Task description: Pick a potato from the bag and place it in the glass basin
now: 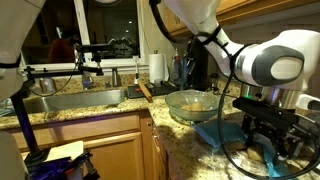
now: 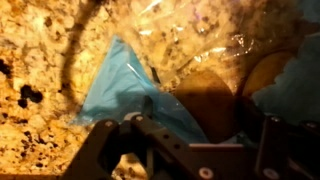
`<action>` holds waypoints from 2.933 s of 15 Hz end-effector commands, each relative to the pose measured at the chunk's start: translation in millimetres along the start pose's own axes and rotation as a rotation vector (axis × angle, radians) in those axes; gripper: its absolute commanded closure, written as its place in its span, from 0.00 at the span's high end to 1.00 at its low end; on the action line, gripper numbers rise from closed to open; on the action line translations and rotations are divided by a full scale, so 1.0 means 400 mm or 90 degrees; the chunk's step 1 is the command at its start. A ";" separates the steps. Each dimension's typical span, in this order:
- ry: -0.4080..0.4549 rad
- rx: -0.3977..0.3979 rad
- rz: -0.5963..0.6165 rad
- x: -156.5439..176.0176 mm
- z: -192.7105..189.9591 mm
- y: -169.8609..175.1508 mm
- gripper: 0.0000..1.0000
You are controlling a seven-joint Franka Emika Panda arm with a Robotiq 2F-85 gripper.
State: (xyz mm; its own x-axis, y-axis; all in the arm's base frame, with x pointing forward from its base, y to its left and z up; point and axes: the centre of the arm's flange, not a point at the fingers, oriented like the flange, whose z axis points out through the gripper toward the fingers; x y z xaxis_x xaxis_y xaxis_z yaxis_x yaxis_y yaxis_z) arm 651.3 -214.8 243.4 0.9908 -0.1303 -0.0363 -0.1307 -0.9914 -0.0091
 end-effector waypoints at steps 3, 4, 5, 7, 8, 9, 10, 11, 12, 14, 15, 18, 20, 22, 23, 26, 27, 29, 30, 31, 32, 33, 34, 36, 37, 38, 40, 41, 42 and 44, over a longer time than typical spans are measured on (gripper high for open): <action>-0.002 0.019 -0.007 -0.003 -0.011 0.006 0.85; -0.002 0.019 -0.007 -0.003 -0.011 0.006 0.84; -0.002 0.019 -0.008 -0.003 -0.011 0.006 0.83; -0.002 0.019 -0.009 -0.003 -0.010 0.007 0.59; -0.001 0.020 -0.010 -0.003 -0.010 0.006 0.57; -0.001 0.021 -0.011 -0.003 -0.011 0.004 0.51; 0.000 0.022 -0.013 -0.003 -0.012 0.002 0.43; 0.001 0.023 -0.014 -0.004 -0.013 0.000 0.37; 0.002 0.023 -0.015 -0.004 -0.015 0.000 0.31; 0.003 0.023 -0.016 -0.003 -0.018 0.000 0.30; 0.003 0.022 -0.017 -0.003 -0.019 0.000 0.30; -0.008 0.015 -0.019 -0.007 -0.025 -0.002 0.30; -0.013 0.012 -0.017 -0.008 -0.025 0.000 0.30; -0.031 0.009 -0.019 -0.010 -0.022 -0.002 0.30; -0.038 0.011 -0.021 -0.012 -0.022 -0.002 0.30; -0.056 0.008 -0.019 -0.018 -0.024 -0.001 0.30; -0.059 0.008 -0.018 -0.020 -0.026 -0.001 0.30; -0.065 0.008 -0.017 -0.023 -0.029 -0.001 0.30; -0.067 0.008 -0.017 -0.025 -0.030 -0.001 0.30; -0.069 0.006 -0.018 -0.028 -0.031 -0.002 0.30; -0.073 0.005 -0.019 -0.030 -0.031 -0.003 0.30; -0.077 0.002 -0.020 -0.032 -0.030 -0.003 0.30; -0.083 -0.001 -0.020 -0.034 -0.028 -0.003 0.30; -0.093 -0.005 -0.023 -0.039 -0.026 -0.004 0.30; -0.101 -0.006 -0.026 -0.041 -0.025 -0.004 0.30; -0.108 -0.009 -0.028 -0.043 -0.024 -0.005 0.30; -0.122 -0.011 -0.031 -0.047 -0.021 -0.005 0.30; -0.130 -0.012 -0.033 -0.049 -0.019 -0.006 0.30; -0.138 -0.012 -0.035 -0.051 -0.018 -0.006 0.30; -0.151 -0.015 -0.037 -0.056 -0.014 -0.007 0.30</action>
State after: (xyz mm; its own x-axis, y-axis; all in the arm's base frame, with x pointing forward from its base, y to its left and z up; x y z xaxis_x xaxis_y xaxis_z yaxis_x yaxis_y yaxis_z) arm 638.1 -207.0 242.3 0.9730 -0.0771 -0.2175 -0.0823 -0.9965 -0.0150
